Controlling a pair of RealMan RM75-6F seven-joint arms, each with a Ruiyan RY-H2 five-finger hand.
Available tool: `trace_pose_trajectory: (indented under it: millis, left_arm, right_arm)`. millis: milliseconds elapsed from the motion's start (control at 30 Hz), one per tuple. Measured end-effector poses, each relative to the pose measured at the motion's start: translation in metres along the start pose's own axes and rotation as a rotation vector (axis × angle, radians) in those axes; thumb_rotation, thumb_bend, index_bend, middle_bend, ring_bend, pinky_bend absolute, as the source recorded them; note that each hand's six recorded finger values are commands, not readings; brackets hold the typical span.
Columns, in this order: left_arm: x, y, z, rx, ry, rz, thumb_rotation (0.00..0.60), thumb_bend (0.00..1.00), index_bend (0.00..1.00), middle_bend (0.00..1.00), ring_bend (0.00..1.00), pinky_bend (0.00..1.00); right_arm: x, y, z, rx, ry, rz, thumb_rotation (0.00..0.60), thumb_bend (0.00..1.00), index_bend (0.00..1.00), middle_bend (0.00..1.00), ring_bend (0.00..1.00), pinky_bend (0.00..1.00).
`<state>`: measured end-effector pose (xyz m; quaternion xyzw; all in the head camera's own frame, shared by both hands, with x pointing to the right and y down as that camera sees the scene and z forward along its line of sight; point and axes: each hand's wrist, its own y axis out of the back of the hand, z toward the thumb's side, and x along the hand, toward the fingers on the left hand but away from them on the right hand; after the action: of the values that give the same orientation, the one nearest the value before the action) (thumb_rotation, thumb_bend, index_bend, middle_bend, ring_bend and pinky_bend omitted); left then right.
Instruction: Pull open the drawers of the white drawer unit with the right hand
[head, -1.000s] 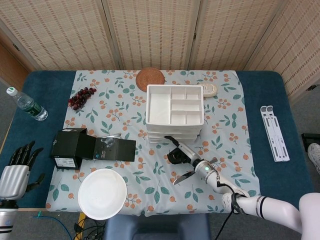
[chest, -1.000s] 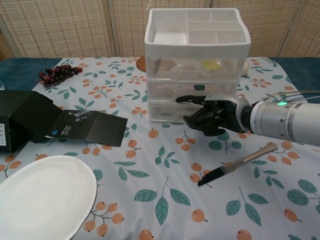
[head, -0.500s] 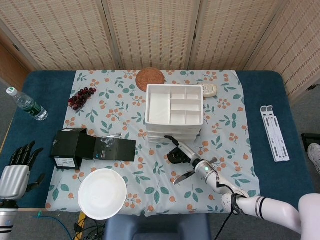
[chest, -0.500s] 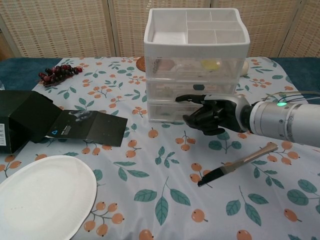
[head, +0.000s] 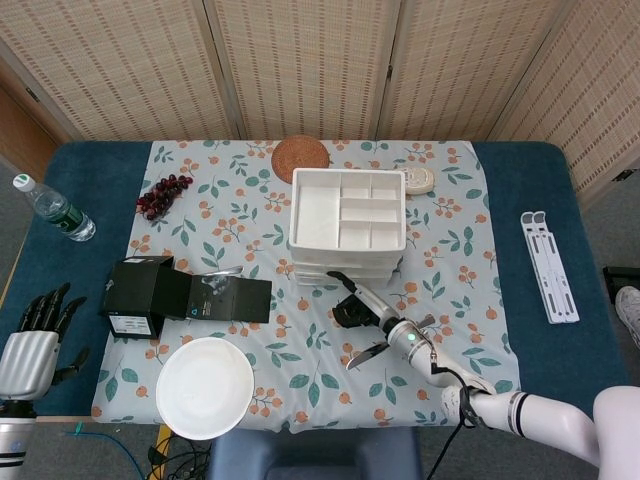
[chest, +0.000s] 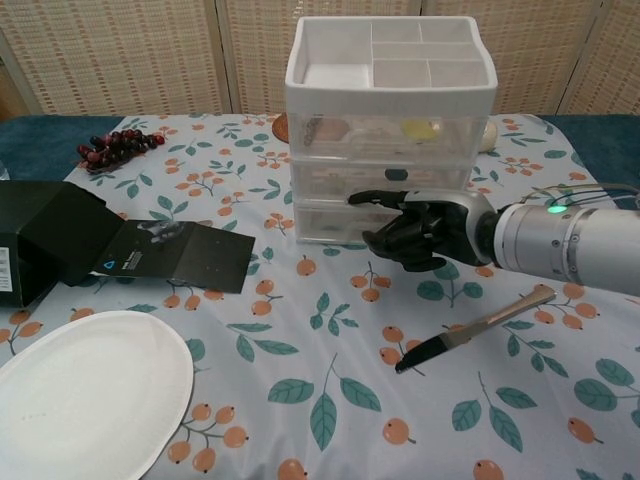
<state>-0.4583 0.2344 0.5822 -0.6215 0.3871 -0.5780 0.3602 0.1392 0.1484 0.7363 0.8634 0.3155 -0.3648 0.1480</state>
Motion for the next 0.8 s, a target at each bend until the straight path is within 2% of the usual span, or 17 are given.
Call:
trace_pose_trajectory:
  millis: [133, 633, 800]
  left_arm:
    - [0.000, 0.000, 0.001, 0.000, -0.001, -0.001, 0.600, 0.30, 0.14, 0.00, 0.04, 0.07]
    - [-0.001, -0.002, 0.000, -0.001, -0.003, -0.005, 0.600, 0.30, 0.15, 0.00, 0.04, 0.07]
    - [-0.001, -0.002, 0.001, -0.003, -0.003, -0.003, 0.600, 0.30, 0.15, 0.00, 0.04, 0.07]
  right_arm:
    - [0.003, -0.002, 0.000, 0.005, -0.002, 0.013, 0.600, 0.59, 0.13, 0.85, 0.97, 0.98]
    - [0.019, -0.014, -0.008, 0.009, -0.003, 0.027, 0.600, 0.59, 0.13, 0.85, 0.97, 0.98]
    - [0.025, -0.014, -0.011, 0.005, -0.001, 0.020, 0.600, 0.59, 0.04, 0.85, 0.97, 0.99]
